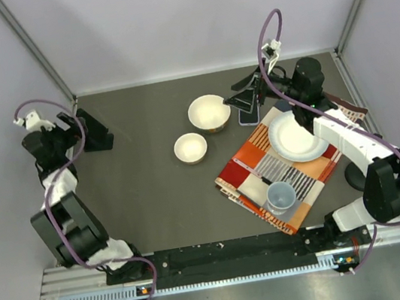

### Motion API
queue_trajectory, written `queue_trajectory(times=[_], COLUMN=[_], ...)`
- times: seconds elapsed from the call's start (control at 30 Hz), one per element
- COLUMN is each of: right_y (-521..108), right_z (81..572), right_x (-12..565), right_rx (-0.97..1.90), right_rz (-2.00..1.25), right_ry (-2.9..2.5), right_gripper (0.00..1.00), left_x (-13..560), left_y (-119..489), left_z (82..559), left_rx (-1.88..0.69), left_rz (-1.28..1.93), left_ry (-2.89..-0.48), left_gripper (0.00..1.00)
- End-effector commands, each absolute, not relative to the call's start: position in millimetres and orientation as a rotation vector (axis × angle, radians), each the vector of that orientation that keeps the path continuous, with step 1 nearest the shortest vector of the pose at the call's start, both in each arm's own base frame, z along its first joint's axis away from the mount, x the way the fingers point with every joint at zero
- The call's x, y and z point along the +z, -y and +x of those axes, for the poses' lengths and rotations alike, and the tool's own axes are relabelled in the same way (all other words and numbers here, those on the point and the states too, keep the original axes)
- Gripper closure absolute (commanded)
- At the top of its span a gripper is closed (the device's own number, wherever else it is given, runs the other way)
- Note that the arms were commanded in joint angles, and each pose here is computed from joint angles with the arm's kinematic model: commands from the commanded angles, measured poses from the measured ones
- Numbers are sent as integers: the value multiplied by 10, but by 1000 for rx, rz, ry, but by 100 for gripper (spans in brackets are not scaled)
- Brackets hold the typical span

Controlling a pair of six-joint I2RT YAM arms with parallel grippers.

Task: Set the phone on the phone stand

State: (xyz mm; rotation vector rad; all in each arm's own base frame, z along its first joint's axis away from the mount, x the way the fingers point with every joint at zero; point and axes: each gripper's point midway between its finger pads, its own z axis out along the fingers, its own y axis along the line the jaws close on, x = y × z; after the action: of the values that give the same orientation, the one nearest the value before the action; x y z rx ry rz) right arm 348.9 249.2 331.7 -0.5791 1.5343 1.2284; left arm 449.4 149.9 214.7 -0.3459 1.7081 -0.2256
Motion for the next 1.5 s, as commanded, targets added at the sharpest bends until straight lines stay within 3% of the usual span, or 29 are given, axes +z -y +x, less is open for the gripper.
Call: queue_trajectory(times=[0.0, 0.23, 0.43, 0.63, 0.77, 1.0, 1.13, 1.3, 1.47], right_y=[-2447, -2367, -2406, -2444, -1895, -438, 551, 1126, 1337], right_z=[3604, 3800, 3899, 4018, 3987, 3520, 2952, 2573, 2535], right_x=[3328, 3146, 2993, 2826, 2484, 2707, 3007, 2936, 2416], right_rx=[1184, 1079, 972, 593, 258, -239, -649, -716, -444], right_rz=[-570, -506, -451, -379, -199, 162, 448, 665, 817], right_ry=[-1534, -1649, -1782, -2012, -2165, -2122, -1954, -1964, -2112], right_gripper=[1, 1, 2, 1, 1, 1, 1, 1, 2], left_x=[2721, 2925, 3097, 3173, 3243, 3337, 3247, 3256, 3218], left_y=[-1646, -1169, 73, 1206, 1637, 1907, 1919, 1957, 2002], left_z=[4004, 3270, 3319, 3375, 3308, 3068, 2915, 2781, 2722], left_rx=[-138, -261, -520, -652, -797, -997, -940, -943, -944], left_rz=[-642, -770, -385, 24, 183, 242, 281, 306, 322], left_ry=[-1469, -1367, -1505, -1641, -1642, -1682, -1697, -1680, -1680], left_gripper=[3, 5, 7, 8, 9, 7, 5, 4, 4])
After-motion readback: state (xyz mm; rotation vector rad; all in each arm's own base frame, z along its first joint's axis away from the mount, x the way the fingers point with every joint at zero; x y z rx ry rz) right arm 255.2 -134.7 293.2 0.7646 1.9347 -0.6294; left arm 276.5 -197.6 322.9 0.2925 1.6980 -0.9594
